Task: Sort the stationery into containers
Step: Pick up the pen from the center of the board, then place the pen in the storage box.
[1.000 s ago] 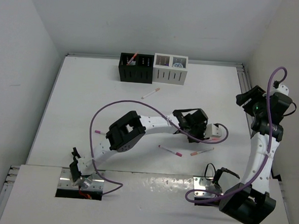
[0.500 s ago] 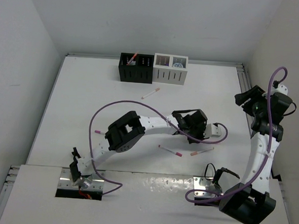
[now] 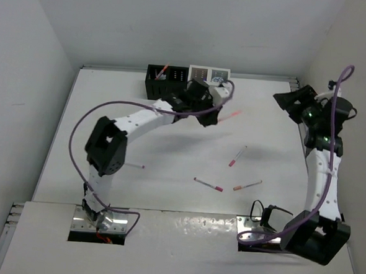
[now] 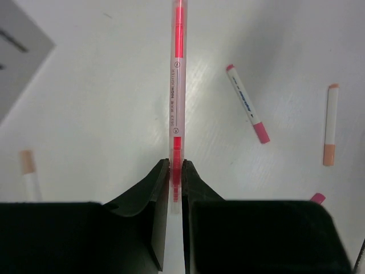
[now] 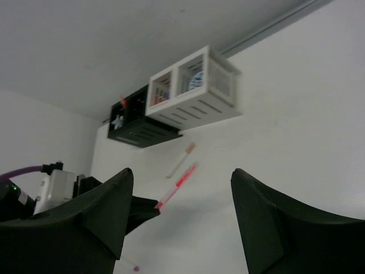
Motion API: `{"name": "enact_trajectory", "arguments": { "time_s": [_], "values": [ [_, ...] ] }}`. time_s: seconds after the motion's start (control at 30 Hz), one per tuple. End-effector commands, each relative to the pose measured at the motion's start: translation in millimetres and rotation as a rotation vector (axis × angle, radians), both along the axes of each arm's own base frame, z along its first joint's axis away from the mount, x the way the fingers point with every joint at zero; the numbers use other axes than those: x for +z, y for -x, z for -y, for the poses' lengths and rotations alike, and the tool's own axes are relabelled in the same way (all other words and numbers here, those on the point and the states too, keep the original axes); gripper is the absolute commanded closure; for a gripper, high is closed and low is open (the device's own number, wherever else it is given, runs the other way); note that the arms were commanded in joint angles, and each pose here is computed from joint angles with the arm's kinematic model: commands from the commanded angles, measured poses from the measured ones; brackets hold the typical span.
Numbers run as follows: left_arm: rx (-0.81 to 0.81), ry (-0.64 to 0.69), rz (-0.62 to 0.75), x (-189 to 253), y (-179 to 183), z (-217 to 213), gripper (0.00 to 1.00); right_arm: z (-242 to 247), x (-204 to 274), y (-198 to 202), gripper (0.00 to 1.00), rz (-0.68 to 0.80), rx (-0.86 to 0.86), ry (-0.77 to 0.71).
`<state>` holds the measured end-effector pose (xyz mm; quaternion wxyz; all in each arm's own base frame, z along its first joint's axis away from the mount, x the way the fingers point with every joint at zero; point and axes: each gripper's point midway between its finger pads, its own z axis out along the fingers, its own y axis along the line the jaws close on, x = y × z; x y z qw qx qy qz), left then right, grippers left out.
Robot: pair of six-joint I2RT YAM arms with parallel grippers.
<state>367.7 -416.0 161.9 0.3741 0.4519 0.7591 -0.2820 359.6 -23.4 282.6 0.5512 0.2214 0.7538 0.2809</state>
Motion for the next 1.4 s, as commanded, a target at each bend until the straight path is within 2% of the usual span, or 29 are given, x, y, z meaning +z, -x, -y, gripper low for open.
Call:
{"name": "enact_trajectory", "arguments": {
  "time_s": [0.0, 0.17, 0.37, 0.5, 0.7, 0.97, 1.23, 1.37],
  "values": [
    [0.013, 0.133, 0.037, 67.5, 14.6, -23.0, 1.0, -44.8, 58.2, -23.7, 0.32, 0.153, 0.149, -0.051],
    [0.084, 0.247, 0.043, 111.7, 18.7, -70.7, 1.0, -112.1, 80.3, -50.2, 0.33, 0.196, 0.319, -0.097],
    [0.13, 0.334, 0.023, 128.5, 22.5, -113.0, 1.0, -188.7, 99.4, -60.8, 0.34, 0.197, 0.506, -0.118],
    [0.165, 0.368, 0.033, 139.4, 16.9, -129.2, 1.0, -236.1, 93.3, -62.5, 0.35, 0.15, 0.599, -0.127],
    [0.205, 0.393, 0.054, 149.4, 12.2, -151.5, 1.0, -261.5, 72.2, -72.9, 0.39, 0.061, 0.591, -0.166],
    [0.224, 0.402, 0.059, 154.6, 9.4, -164.4, 1.0, -260.8, 63.7, -96.7, 0.37, 0.031, 0.509, -0.181],
    [0.227, 0.412, 0.072, 161.0, 3.4, -166.5, 1.0, -301.1, 64.8, -84.5, 0.42, 0.022, 0.636, -0.227],
    [0.234, 0.411, 0.073, 161.3, -0.2, -168.7, 1.0, -319.2, 58.8, -77.1, 0.51, 0.016, 0.678, -0.214]
  ]
}}
